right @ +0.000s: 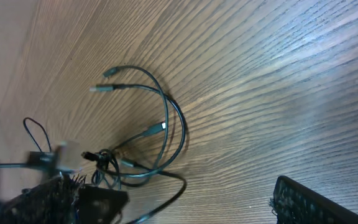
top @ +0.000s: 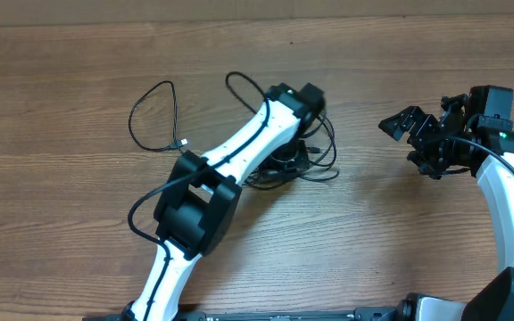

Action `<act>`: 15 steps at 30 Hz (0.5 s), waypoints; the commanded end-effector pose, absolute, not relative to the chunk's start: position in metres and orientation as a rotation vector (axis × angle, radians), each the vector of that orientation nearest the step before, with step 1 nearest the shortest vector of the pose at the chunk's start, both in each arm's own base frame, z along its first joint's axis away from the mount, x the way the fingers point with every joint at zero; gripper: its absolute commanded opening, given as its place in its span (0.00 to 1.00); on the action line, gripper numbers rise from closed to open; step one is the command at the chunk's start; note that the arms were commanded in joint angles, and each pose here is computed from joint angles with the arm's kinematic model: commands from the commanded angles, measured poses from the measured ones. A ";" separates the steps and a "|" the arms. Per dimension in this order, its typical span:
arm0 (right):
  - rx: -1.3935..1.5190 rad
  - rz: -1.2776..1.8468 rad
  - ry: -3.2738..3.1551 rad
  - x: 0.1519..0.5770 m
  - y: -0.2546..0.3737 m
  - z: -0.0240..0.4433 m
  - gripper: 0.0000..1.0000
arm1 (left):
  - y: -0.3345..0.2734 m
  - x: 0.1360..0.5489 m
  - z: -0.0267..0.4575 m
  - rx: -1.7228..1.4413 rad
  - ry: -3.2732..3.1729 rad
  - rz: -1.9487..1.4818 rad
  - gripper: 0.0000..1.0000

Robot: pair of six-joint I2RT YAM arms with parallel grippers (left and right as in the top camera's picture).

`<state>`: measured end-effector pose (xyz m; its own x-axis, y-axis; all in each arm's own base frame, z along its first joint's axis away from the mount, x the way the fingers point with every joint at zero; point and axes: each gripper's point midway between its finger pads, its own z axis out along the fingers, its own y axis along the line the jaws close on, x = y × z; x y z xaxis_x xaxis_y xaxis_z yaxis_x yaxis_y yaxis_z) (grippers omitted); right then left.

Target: Untangle cables

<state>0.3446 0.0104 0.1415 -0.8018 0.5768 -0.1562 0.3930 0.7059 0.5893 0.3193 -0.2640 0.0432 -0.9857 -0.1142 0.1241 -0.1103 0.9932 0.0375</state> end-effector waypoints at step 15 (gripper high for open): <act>0.752 0.759 2.577 0.344 0.009 0.144 1.00 | -0.229 0.436 0.122 -0.270 -3.395 0.094 0.55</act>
<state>0.3442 0.0085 0.1404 -0.7997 0.5789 -0.1593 0.3990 0.7106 0.5796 0.4452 -0.2089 0.1417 -0.9399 -0.0850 -0.3307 -0.0904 0.9959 0.0011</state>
